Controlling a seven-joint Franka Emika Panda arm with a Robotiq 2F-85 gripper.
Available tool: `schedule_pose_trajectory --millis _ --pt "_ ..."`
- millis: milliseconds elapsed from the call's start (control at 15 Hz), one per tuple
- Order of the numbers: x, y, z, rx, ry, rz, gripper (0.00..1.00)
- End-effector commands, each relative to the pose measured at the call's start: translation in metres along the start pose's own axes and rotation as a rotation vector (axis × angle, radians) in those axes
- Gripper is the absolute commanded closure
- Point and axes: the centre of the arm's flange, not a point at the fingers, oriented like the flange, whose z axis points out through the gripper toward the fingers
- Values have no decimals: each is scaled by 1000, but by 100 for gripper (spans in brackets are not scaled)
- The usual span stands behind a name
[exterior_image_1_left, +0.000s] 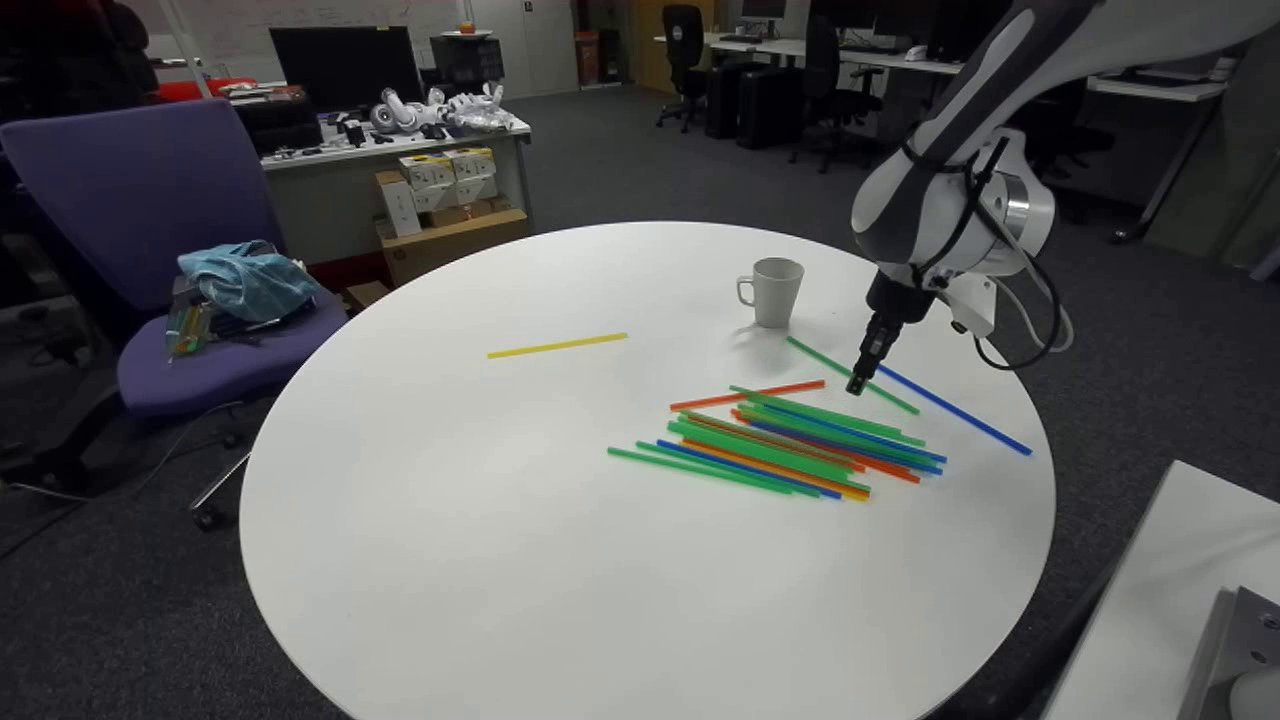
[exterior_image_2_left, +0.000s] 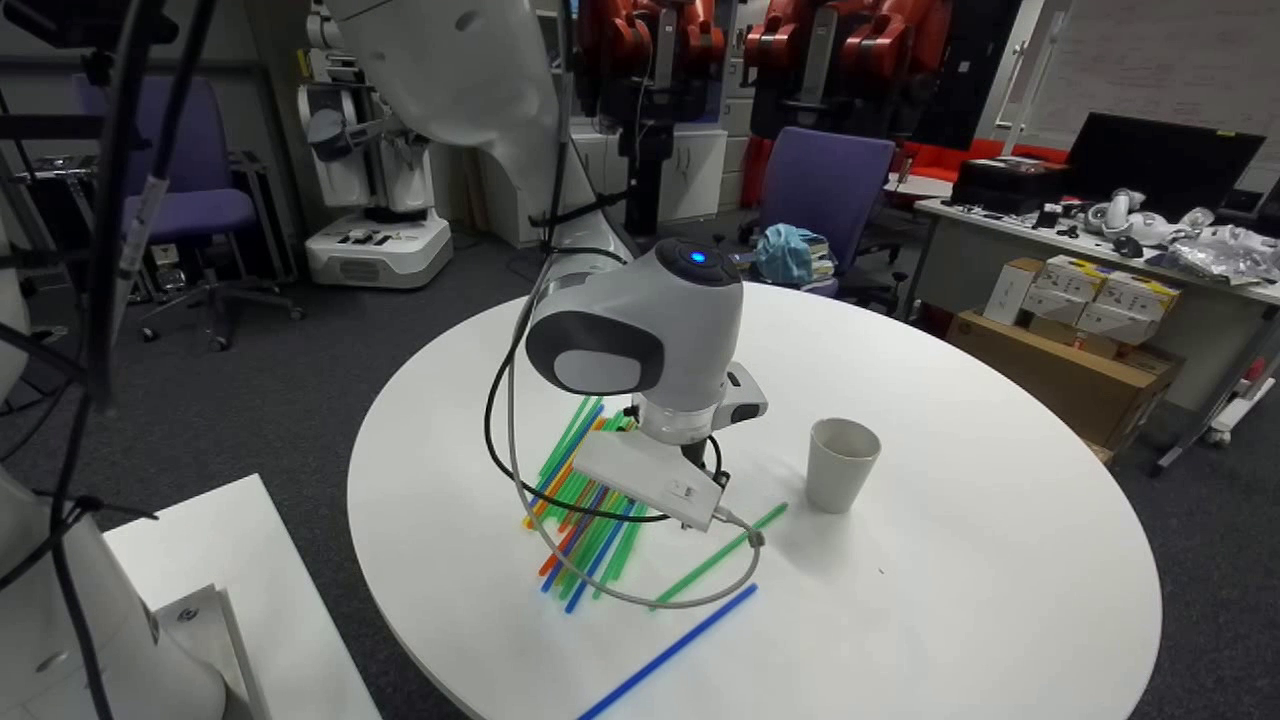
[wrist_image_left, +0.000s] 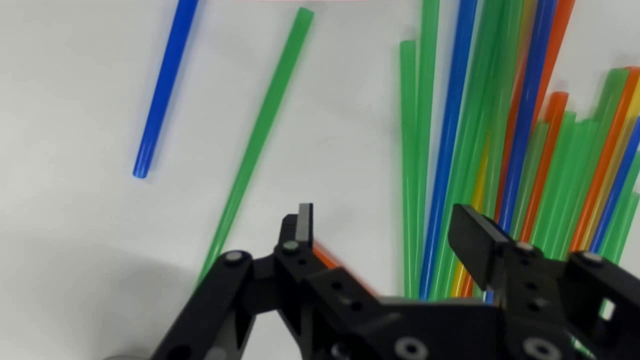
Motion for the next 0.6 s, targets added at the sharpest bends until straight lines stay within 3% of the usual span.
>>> schedule_pose_trajectory --millis 0,133,333,533 --pt "-2 -1 -7 4 -9 14 0" --pt "3 7 -5 -32 24 55 0" --pt "14 39 -5 -157 72 111 0" --pt "14 59 -2 -209 32 237 0"
